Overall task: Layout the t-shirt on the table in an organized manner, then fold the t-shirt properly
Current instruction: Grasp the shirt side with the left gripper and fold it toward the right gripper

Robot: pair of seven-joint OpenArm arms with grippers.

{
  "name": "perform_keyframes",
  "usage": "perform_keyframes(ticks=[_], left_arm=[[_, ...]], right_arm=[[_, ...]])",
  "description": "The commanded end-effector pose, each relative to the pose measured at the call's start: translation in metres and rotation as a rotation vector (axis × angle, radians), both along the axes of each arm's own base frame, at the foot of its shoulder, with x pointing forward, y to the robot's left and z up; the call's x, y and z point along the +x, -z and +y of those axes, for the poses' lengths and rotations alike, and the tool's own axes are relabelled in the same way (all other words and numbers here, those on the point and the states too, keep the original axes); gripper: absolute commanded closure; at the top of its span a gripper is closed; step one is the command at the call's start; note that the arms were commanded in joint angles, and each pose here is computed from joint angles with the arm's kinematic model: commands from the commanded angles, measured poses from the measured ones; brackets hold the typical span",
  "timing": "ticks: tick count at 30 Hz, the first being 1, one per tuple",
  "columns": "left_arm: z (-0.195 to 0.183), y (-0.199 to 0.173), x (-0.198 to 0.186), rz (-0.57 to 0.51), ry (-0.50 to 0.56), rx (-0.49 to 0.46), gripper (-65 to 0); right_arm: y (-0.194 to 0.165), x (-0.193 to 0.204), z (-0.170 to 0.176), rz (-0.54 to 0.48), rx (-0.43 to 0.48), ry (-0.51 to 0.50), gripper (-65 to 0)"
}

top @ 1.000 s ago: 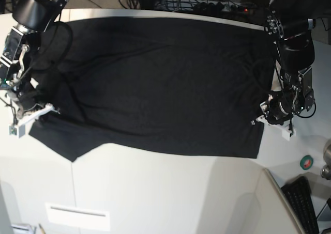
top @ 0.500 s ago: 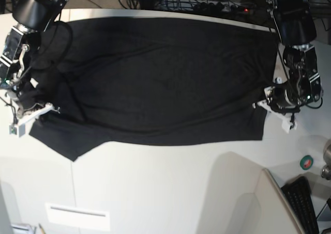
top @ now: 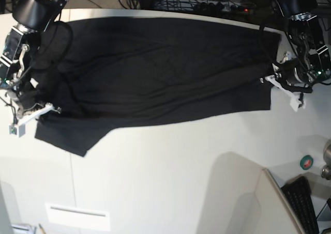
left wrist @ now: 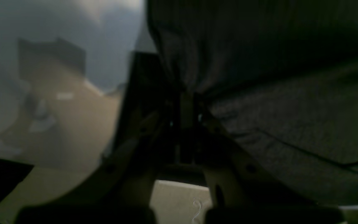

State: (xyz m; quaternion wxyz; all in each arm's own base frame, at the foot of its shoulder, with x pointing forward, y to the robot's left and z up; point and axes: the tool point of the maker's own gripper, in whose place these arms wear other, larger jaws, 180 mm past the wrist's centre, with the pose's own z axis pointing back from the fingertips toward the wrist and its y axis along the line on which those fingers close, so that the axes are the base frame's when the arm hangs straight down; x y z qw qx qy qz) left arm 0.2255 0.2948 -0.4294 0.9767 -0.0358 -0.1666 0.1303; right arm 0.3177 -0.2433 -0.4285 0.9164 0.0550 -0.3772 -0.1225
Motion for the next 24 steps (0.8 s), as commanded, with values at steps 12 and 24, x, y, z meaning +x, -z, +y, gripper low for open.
perform_keyframes(ticks=[12, 24], left_arm=[[0.009, -0.049, 0.025, -0.140, 0.042, 0.091, -49.4], [0.057, -0.020, 0.090, -0.075, -0.095, -0.017, -49.4]], right_arm=[[-0.015, 0.012, -0.006, -0.056, -0.013, 0.000, 0.0], [-0.018, 0.014, -0.006, -0.063, -0.014, 0.000, 0.0]])
